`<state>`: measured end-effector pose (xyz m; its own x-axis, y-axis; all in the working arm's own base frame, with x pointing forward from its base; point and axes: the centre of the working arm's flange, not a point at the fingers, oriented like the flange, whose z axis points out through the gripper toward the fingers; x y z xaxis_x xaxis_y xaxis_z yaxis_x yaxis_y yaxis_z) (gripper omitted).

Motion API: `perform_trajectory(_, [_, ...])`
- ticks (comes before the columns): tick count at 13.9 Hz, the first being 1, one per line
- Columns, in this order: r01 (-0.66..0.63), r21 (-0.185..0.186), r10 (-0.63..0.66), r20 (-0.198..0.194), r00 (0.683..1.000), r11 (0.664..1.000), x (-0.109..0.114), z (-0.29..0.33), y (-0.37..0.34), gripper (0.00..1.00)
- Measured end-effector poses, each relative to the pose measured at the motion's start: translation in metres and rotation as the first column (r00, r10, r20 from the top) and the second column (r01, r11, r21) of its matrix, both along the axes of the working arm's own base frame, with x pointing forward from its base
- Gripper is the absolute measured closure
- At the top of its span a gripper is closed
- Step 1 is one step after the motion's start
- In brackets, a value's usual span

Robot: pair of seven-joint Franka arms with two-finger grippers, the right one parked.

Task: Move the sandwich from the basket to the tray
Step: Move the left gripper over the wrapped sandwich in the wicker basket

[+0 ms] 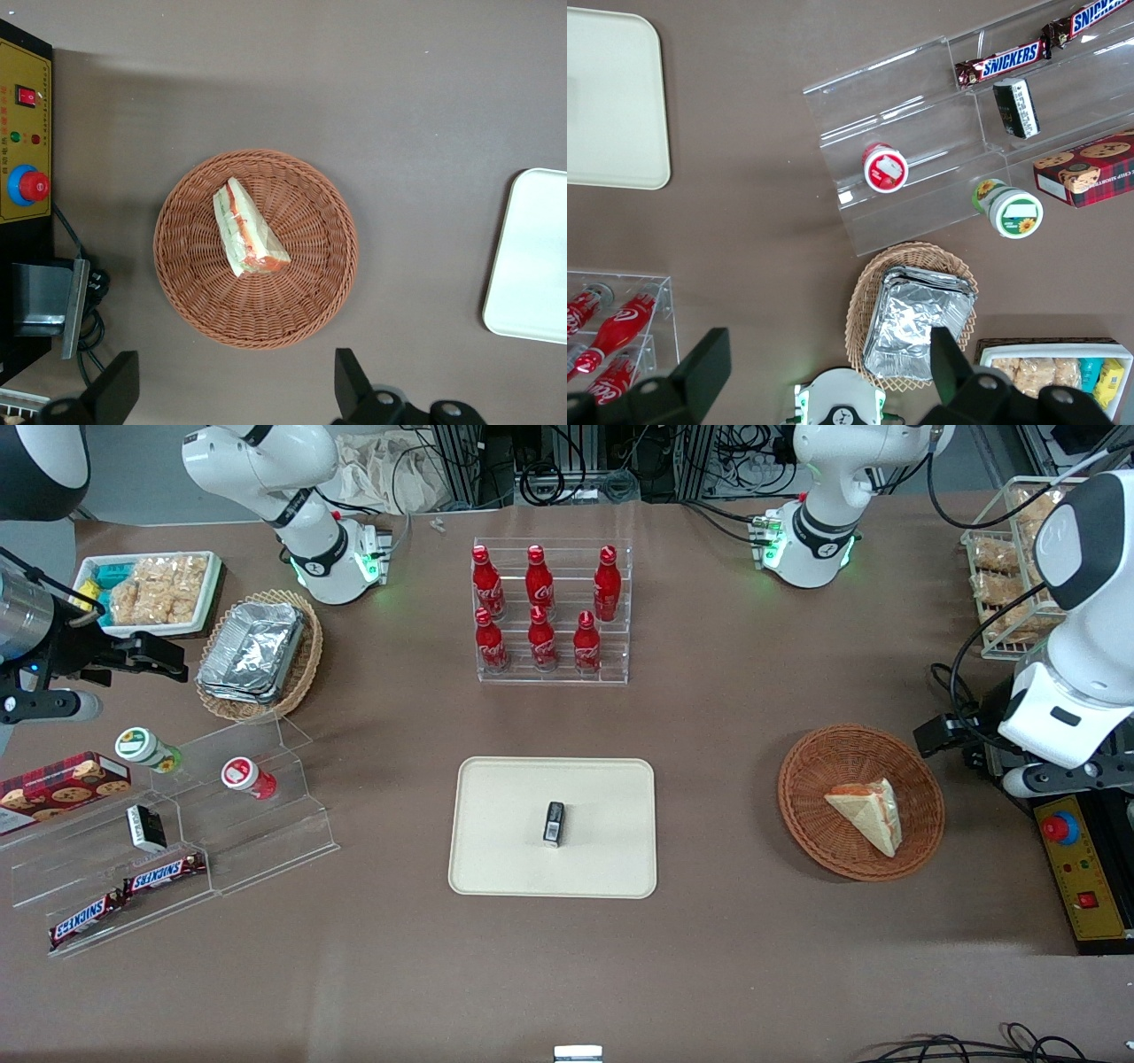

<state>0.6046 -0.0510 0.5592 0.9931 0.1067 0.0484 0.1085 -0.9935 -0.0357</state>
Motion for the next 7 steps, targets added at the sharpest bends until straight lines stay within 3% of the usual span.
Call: perform_trajectory(7, [-0.017,0.0,0.017,-0.013,1.0,1.0,0.0021,-0.0063,0.0045,0.01])
